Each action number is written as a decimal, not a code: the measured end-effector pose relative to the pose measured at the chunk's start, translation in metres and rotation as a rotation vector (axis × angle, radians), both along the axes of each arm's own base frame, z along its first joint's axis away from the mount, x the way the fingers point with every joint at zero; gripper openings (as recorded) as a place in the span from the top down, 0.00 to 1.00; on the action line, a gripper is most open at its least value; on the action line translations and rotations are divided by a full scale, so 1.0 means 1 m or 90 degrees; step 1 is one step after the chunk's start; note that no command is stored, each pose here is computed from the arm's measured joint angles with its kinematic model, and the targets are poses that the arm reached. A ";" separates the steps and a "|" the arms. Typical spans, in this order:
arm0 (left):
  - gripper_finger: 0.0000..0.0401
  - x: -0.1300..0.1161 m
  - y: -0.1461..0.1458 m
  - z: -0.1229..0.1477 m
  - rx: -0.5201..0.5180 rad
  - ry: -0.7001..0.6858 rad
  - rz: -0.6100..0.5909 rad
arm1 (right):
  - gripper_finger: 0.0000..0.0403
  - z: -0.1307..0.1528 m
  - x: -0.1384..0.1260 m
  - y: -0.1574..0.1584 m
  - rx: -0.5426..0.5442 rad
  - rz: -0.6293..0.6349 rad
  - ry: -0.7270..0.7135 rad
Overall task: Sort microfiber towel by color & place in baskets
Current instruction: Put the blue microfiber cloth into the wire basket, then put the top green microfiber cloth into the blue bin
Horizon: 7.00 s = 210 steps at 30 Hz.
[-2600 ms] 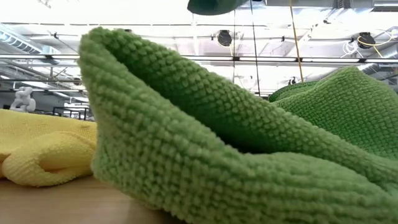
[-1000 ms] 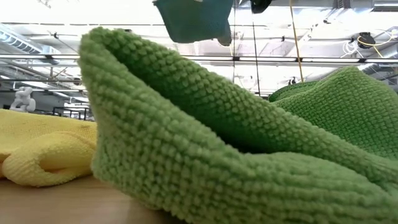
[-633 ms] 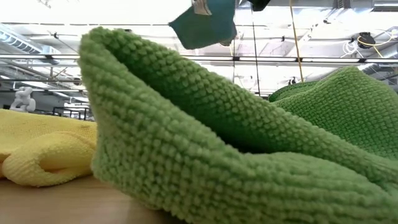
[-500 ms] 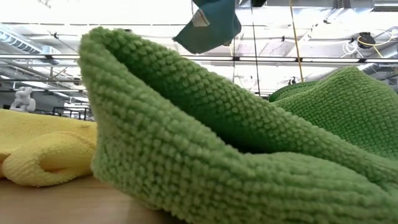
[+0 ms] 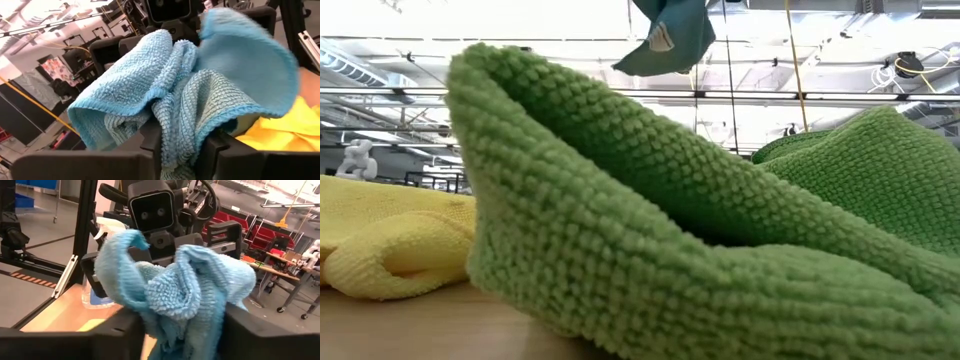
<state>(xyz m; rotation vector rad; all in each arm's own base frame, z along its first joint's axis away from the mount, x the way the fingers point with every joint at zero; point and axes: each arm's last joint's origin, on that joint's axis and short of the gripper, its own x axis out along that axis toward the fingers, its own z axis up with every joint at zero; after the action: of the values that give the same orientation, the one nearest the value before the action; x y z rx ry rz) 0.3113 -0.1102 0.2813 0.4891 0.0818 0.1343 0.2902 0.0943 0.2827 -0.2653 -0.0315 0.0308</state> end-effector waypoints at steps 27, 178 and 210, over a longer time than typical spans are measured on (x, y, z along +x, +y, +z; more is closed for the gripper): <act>0.24 -0.023 -0.006 0.005 -0.040 0.025 0.175 | 0.90 0.004 -0.011 -0.028 -0.152 -0.345 0.081; 0.77 -0.051 0.215 -0.158 -0.417 0.552 0.563 | 0.35 -0.092 -0.008 0.060 0.083 -0.227 0.305; 0.98 -0.063 0.073 -0.016 -0.339 0.164 0.163 | 0.35 -0.050 0.031 0.025 -0.069 -0.131 0.094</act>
<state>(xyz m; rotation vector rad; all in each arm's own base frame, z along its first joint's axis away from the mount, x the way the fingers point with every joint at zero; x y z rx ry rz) 0.2483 -0.0368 0.2651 -0.0419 0.4213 0.2899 0.3210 0.1195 0.2330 -0.3722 0.1447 -0.1532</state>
